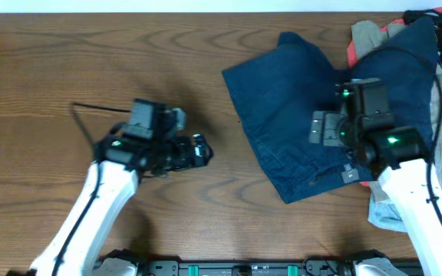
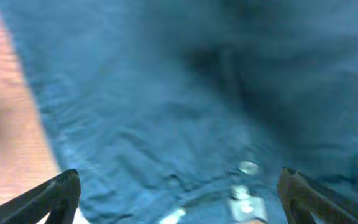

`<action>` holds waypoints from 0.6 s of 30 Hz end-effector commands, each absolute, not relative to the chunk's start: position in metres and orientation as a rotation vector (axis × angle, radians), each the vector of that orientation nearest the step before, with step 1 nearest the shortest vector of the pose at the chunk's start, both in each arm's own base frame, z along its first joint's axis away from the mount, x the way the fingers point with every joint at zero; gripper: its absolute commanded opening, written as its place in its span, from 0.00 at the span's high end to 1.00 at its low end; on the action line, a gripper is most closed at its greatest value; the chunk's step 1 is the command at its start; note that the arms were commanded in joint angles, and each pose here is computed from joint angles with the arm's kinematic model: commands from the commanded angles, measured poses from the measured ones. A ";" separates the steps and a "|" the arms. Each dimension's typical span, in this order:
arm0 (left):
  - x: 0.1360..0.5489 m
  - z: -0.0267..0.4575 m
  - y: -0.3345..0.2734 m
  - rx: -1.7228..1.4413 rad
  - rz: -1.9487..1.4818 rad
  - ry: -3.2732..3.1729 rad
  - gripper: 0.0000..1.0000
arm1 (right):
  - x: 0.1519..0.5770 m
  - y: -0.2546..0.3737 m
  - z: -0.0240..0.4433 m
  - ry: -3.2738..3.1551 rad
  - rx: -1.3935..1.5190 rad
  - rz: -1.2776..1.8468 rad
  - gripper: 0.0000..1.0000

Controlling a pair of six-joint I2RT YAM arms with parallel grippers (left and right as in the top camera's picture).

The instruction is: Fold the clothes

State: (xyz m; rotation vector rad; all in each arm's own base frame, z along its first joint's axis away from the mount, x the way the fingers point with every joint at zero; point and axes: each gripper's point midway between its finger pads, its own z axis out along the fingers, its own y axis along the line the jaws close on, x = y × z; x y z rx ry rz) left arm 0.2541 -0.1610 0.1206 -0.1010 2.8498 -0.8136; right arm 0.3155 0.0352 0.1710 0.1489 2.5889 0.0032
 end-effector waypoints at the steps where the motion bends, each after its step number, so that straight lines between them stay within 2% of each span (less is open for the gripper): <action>1: 0.247 0.107 -0.196 -0.201 -0.902 2.938 0.02 | 0.310 0.010 0.169 2.605 0.265 -0.048 0.01; 15: 0.211 0.025 -0.332 -0.255 -1.027 3.088 0.01 | 0.299 -0.005 0.163 2.648 0.325 -0.078 0.01; 16: 0.209 0.021 -0.339 -0.241 -1.041 3.085 0.04 | 0.299 -0.005 0.163 2.648 0.325 -0.078 0.01; 17: 0.207 0.018 -0.347 -0.223 -1.061 3.076 0.12 | 0.299 -0.005 0.163 2.648 0.325 -0.078 0.01; 18: 0.207 0.017 -0.354 -0.193 -1.082 3.062 0.26 | 0.299 -0.005 0.163 2.648 0.325 -0.078 0.01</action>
